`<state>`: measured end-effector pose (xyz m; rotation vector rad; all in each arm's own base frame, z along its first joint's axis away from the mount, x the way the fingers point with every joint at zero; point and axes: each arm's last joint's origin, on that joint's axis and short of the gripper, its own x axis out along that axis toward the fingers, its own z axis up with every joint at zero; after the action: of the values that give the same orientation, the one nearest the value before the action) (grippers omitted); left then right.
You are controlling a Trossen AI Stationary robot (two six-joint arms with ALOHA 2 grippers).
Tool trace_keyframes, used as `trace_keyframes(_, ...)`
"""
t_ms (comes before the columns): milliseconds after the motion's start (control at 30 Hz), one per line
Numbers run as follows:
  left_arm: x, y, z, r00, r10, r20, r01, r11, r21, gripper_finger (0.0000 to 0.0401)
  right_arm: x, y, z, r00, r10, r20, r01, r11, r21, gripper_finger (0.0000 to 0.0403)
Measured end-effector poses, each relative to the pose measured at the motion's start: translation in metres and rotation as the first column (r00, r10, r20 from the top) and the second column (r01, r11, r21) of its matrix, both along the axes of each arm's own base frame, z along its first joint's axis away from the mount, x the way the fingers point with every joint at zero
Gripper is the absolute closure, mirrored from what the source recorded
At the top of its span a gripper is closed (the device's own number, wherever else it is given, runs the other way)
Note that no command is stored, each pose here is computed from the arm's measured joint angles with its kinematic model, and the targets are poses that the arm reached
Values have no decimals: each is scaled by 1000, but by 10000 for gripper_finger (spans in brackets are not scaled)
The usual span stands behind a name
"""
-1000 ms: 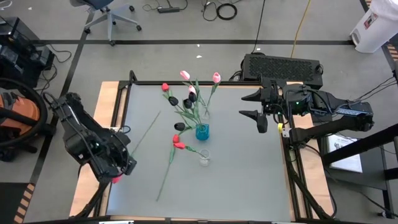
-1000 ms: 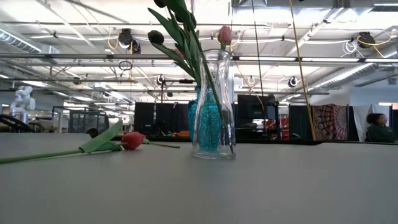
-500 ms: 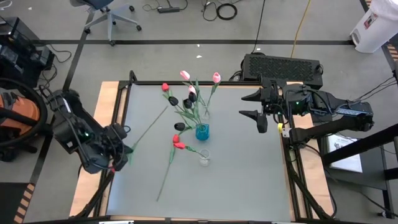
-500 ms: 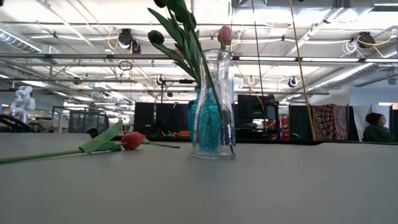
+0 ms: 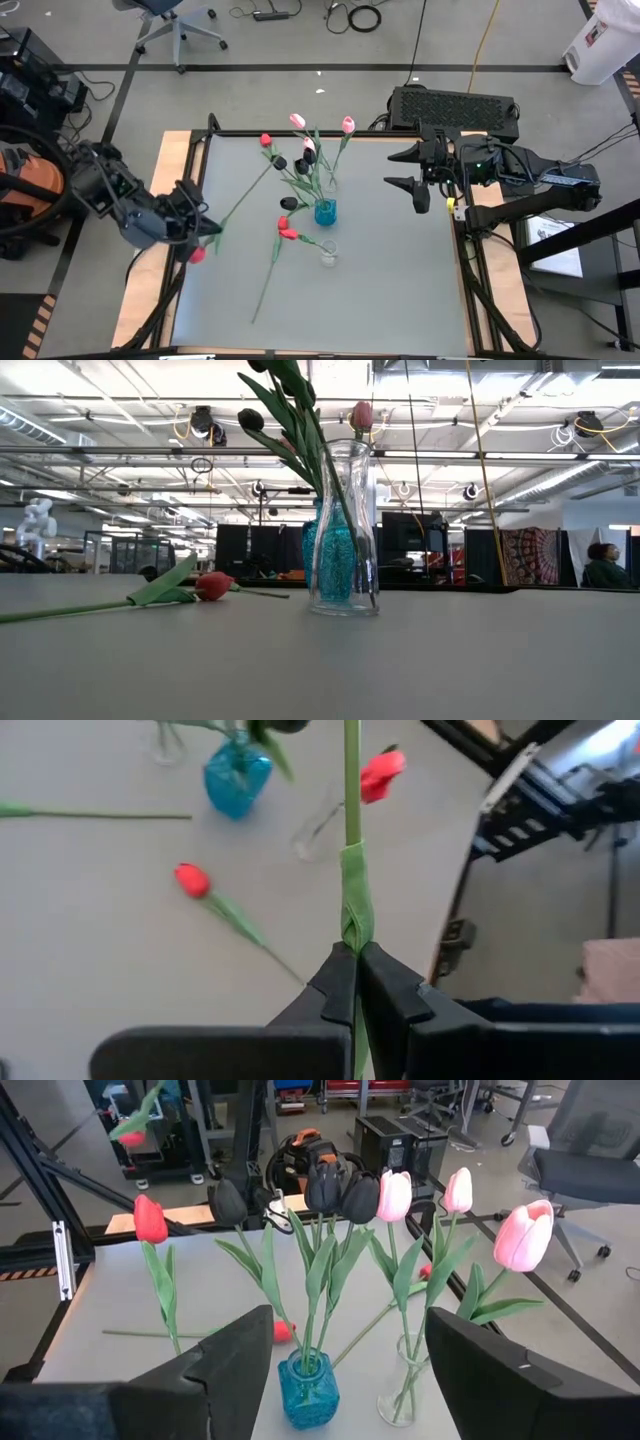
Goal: Sort flowers into vase by color
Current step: Put the bottom left red tulip into the bottom transparent vase
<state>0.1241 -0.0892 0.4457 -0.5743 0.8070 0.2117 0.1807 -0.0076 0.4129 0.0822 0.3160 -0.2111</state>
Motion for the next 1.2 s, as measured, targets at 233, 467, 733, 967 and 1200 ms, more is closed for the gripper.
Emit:
trace_keyframes(233,27,6,13,999,-29,-36,27,998,-59,390,1,0,4,999,0,42,0,1000,-1,149)
trace_keyframes(467,67,13,20,994,-102,-48,97,992,-84,390,2,0,8,996,-12,92,8,999,50,149)
trace_keyframes(733,91,26,33,992,-126,-6,125,988,-96,390,3,1,11,990,9,143,-26,993,118,149)
trace_keyframes(967,103,34,50,988,-139,69,144,987,-67,390,-1,5,14,979,126,159,-148,979,138,149)
trace_keyframes(1200,129,28,56,963,-225,148,238,969,-74,390,-14,11,30,931,206,302,-257,956,140,149)
